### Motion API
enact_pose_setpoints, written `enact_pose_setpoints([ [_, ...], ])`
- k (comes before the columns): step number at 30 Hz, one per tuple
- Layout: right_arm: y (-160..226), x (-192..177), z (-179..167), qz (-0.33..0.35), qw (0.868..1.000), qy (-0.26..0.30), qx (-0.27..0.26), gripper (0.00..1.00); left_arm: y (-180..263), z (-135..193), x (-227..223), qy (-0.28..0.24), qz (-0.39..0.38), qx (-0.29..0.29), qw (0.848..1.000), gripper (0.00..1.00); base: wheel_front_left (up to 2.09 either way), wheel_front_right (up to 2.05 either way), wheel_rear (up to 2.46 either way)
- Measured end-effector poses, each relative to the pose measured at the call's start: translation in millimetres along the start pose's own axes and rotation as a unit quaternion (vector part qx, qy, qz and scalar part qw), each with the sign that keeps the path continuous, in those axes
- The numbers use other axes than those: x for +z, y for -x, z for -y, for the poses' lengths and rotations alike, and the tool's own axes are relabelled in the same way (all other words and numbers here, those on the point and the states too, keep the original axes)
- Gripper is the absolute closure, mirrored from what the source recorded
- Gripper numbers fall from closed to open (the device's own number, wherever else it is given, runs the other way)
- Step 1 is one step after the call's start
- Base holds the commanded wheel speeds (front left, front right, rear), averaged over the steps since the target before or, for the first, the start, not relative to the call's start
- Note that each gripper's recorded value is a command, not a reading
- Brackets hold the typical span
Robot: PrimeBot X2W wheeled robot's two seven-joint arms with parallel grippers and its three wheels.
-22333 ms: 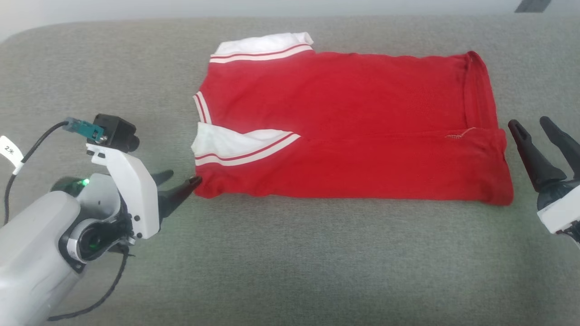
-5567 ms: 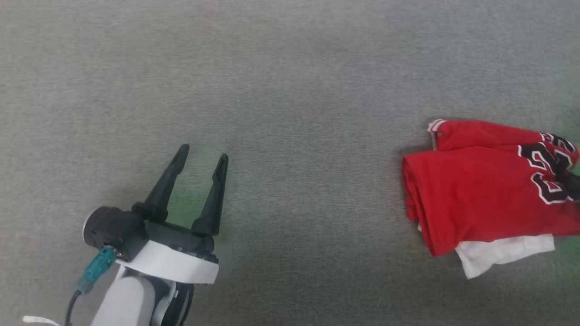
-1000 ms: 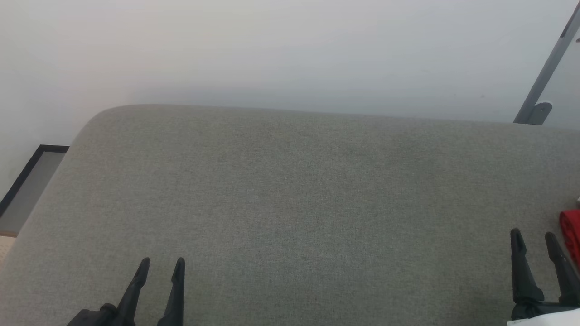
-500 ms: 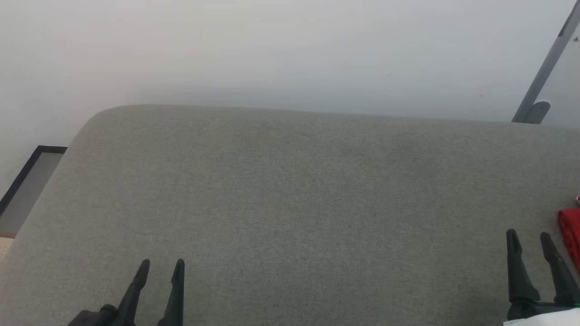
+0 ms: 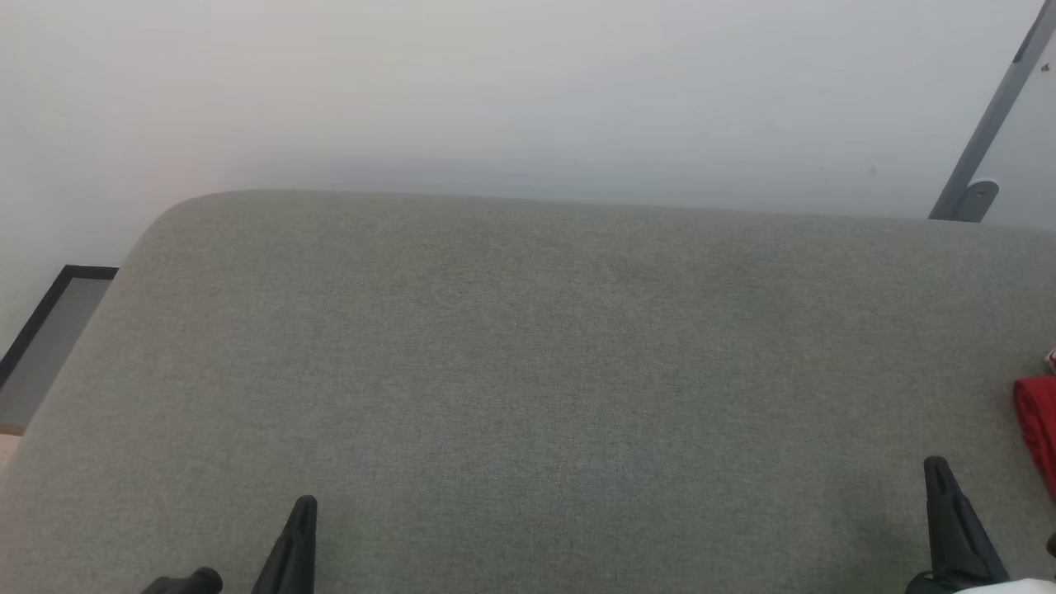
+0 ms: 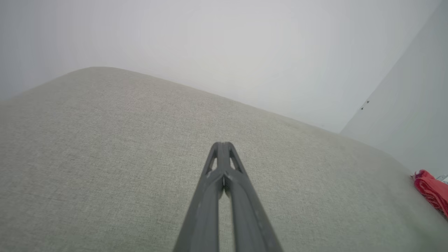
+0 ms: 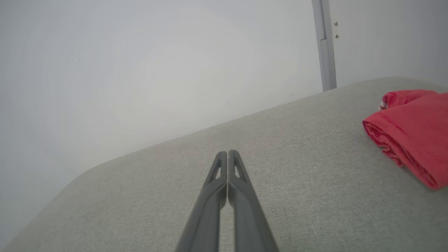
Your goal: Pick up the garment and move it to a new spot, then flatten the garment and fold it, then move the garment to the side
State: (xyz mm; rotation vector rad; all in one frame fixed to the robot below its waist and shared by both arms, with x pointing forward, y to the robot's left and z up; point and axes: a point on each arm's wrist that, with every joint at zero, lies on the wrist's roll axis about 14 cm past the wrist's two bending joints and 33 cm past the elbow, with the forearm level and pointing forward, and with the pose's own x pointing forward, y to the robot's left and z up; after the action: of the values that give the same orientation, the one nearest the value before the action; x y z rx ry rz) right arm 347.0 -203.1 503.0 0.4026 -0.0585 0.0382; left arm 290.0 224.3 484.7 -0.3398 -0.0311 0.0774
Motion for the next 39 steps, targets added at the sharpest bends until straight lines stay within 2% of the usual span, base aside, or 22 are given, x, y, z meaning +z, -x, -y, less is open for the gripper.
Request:
enact_pose_setpoints([
  [14,-8,-3,4,-0.009,0.994,-0.106,-0.025,1.0,-14,-4,-1,0.113,-0.006,0.021,0.993,1.0,0.0,0.0,0.0],
  [18,-10,-4,4,-0.011,0.991,-0.127,-0.029,1.0,-18,-4,-1,0.132,-0.008,0.023,0.991,1.0,0.0,0.0,0.0],
  [39,-19,-8,5,-0.018,0.966,-0.253,-0.045,1.0,-38,-1,1,0.265,-0.013,0.03,0.964,1.0,0.0,0.0,0.0],
])
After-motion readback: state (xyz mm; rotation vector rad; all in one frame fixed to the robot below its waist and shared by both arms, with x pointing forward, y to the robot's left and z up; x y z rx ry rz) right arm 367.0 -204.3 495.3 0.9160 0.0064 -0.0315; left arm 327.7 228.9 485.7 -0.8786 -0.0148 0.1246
